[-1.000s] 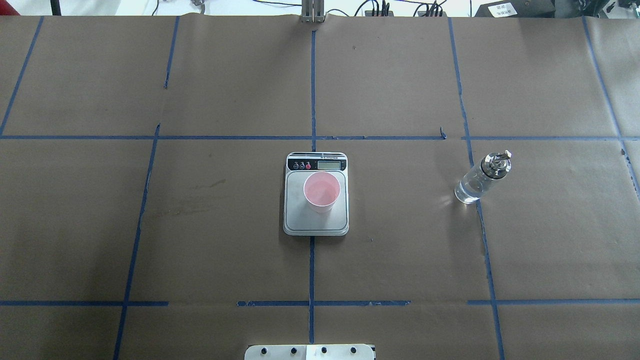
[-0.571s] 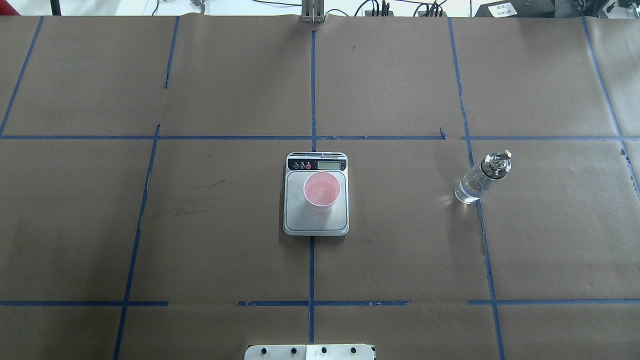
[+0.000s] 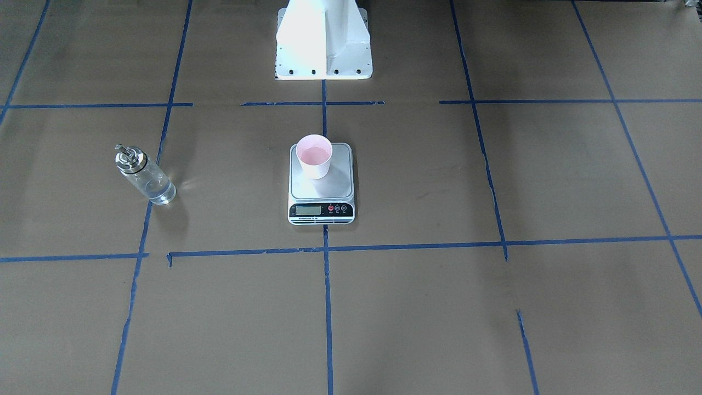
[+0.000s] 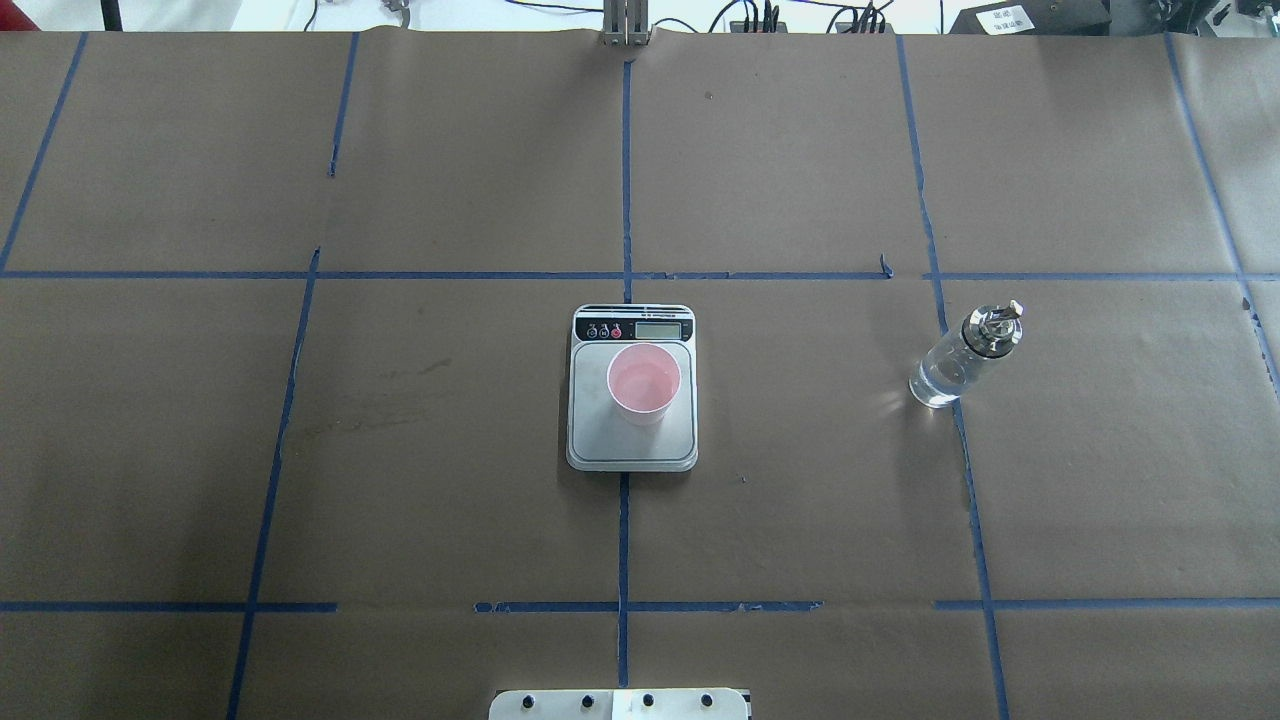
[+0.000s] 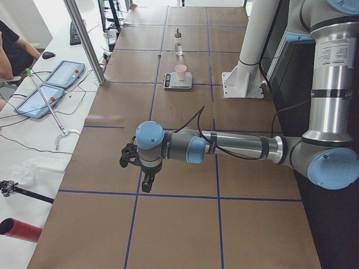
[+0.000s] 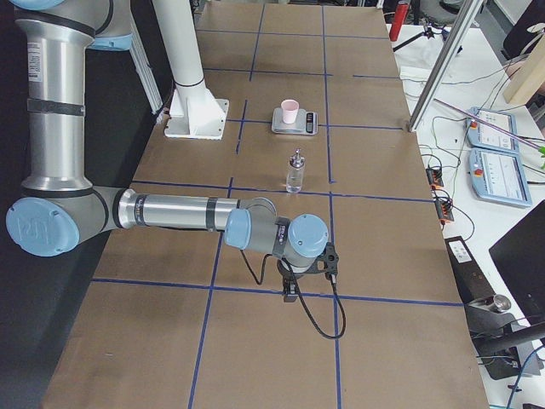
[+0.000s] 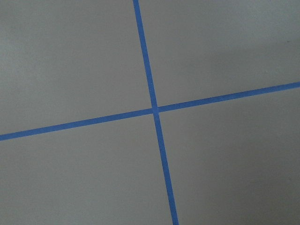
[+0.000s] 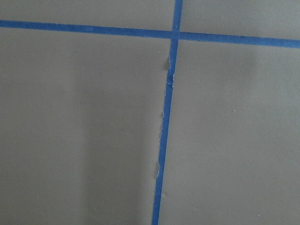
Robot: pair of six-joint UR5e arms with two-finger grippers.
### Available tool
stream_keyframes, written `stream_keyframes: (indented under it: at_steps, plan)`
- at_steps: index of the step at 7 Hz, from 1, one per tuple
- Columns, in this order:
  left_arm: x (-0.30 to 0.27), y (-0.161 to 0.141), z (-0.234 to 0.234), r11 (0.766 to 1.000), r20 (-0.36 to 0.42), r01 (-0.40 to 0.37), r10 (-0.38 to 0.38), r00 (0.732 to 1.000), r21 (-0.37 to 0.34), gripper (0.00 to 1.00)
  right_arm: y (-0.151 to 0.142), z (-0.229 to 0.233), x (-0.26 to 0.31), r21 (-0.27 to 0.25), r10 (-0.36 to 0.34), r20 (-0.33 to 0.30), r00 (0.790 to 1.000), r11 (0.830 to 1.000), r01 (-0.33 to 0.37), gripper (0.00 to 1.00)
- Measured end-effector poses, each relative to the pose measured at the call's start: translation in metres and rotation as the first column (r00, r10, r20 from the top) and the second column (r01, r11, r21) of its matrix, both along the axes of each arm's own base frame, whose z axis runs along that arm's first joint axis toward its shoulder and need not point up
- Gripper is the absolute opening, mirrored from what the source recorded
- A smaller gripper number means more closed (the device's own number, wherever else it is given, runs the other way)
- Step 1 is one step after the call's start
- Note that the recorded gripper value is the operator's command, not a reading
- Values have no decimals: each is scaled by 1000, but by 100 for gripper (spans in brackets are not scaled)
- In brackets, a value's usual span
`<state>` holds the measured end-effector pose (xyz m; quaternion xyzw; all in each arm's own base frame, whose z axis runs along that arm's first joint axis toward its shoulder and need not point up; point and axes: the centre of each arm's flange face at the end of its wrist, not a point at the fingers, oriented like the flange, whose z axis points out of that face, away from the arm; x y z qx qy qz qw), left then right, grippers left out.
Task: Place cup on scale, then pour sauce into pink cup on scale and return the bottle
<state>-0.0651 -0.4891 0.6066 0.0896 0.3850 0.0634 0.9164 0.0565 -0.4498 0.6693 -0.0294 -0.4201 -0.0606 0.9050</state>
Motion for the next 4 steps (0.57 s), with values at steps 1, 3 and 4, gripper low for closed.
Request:
stream_keyframes:
  at_steps: [1,3,4]
  plan:
    - [0,-3,-2,1000,1,-1,1,1000,5,100,0,-1,0,3,-1,0,1000,1000,1,100]
    - [0,-9,-4,1000,4,-3,2,1000,12,100,0,-3,0,12,-3,2,1000,1000,3,100]
    - [0,-9,-5,1000,5,-2,2,1000,15,100,0,-4,0,13,-3,2,1000,1000,3,100]
